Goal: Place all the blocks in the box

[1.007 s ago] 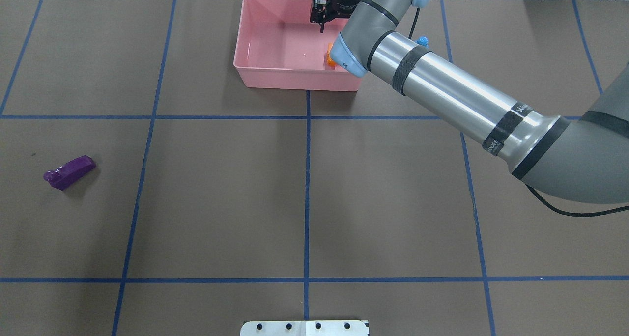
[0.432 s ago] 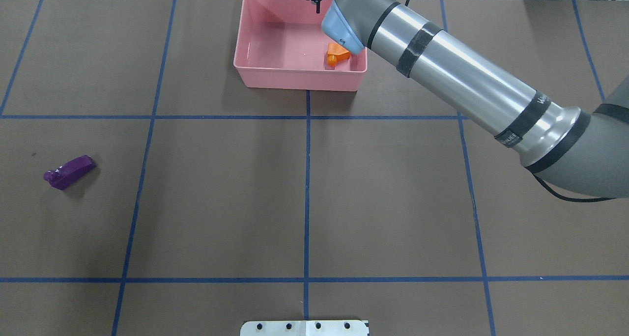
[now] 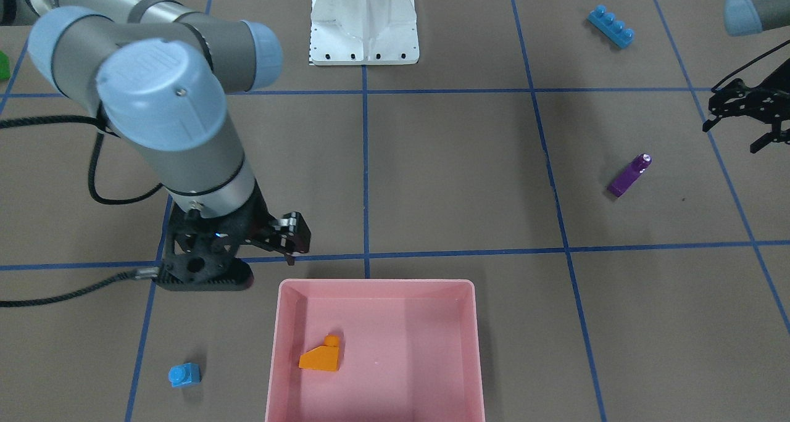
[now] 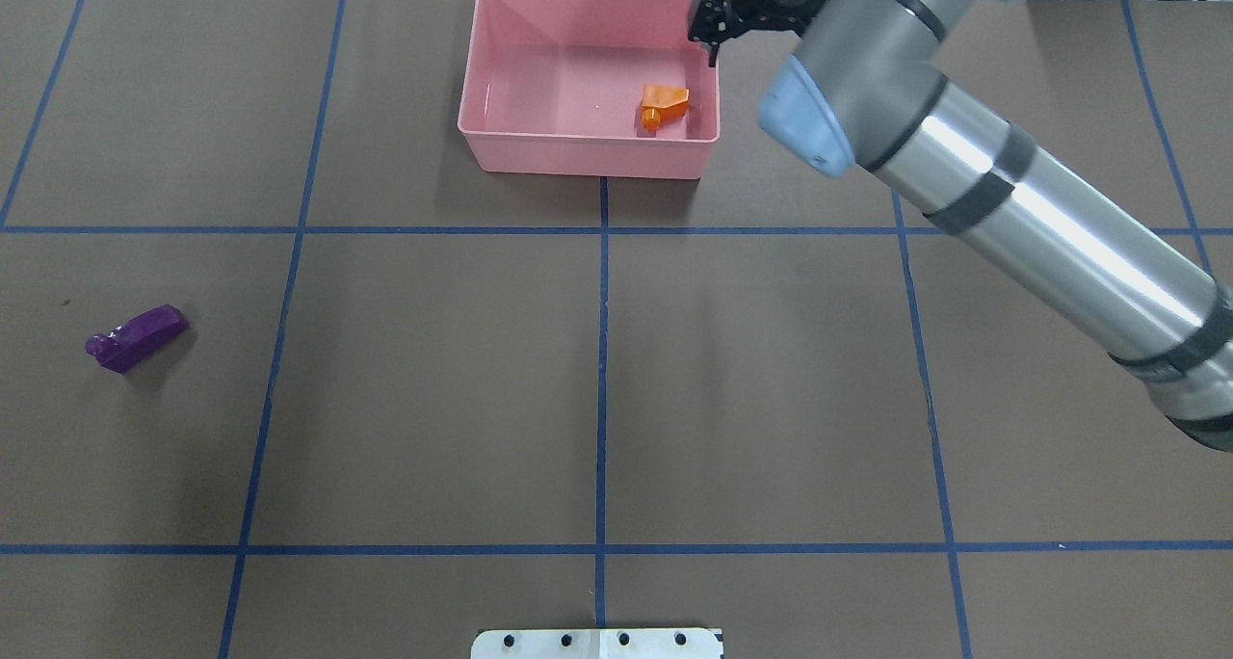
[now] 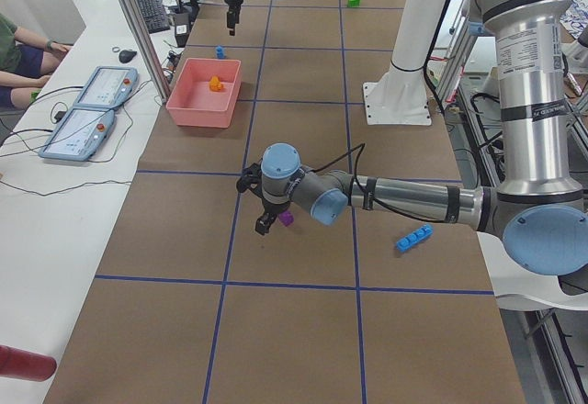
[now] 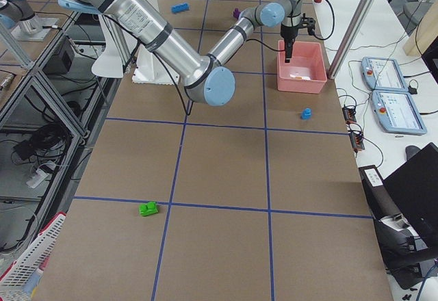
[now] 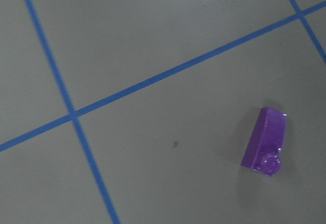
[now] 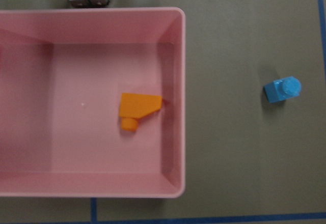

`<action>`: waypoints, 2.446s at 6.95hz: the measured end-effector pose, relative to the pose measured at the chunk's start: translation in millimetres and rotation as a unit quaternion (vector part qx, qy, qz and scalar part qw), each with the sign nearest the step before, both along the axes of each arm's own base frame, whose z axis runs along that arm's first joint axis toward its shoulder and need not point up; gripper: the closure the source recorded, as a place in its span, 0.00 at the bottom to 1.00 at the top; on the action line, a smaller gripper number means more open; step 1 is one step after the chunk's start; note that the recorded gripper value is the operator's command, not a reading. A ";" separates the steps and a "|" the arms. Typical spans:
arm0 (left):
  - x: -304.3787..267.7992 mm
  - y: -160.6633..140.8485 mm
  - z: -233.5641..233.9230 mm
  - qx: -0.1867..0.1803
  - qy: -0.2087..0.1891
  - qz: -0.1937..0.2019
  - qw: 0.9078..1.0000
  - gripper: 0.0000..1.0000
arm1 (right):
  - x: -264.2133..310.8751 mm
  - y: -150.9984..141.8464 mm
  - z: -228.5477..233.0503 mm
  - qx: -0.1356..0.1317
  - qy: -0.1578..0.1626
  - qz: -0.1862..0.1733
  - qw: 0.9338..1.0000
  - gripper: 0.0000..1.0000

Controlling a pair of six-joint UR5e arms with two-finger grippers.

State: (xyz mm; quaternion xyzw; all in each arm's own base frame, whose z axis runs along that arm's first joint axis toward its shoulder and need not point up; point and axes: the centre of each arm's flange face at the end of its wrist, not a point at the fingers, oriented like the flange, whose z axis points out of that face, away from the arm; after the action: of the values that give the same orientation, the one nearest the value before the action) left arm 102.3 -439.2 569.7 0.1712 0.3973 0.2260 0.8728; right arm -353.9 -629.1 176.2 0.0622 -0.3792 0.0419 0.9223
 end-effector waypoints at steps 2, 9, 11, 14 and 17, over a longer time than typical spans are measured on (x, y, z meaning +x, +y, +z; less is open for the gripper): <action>46.6 7.9 -1.9 0.016 -0.014 0.039 0.999 0.00 | 59.7 66.0 75.6 0.028 0.010 -0.027 0.999 0.00; 135.5 -6.2 14.6 0.027 -0.043 0.099 0.994 0.30 | 98.8 116.8 147.3 0.034 0.030 -0.050 0.998 0.00; 143.3 -2.4 15.7 0.025 -0.043 0.106 0.993 0.54 | 98.1 116.5 148.6 0.032 0.030 -0.049 0.998 0.00; 145.4 2.8 17.2 0.011 -0.041 0.103 0.994 1.00 | 96.7 116.2 149.0 0.030 0.030 -0.047 0.998 0.00; 139.0 -2.1 -27.0 -0.084 -0.006 -0.018 0.996 1.00 | 95.9 115.4 150.2 0.029 0.031 -0.046 0.998 0.00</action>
State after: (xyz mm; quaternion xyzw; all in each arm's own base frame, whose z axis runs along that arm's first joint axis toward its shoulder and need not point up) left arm 241.2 -441.3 542.6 0.1028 0.4062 0.1767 0.8906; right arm -258.0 -513.7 326.4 0.0724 -0.3539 -0.0139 0.9324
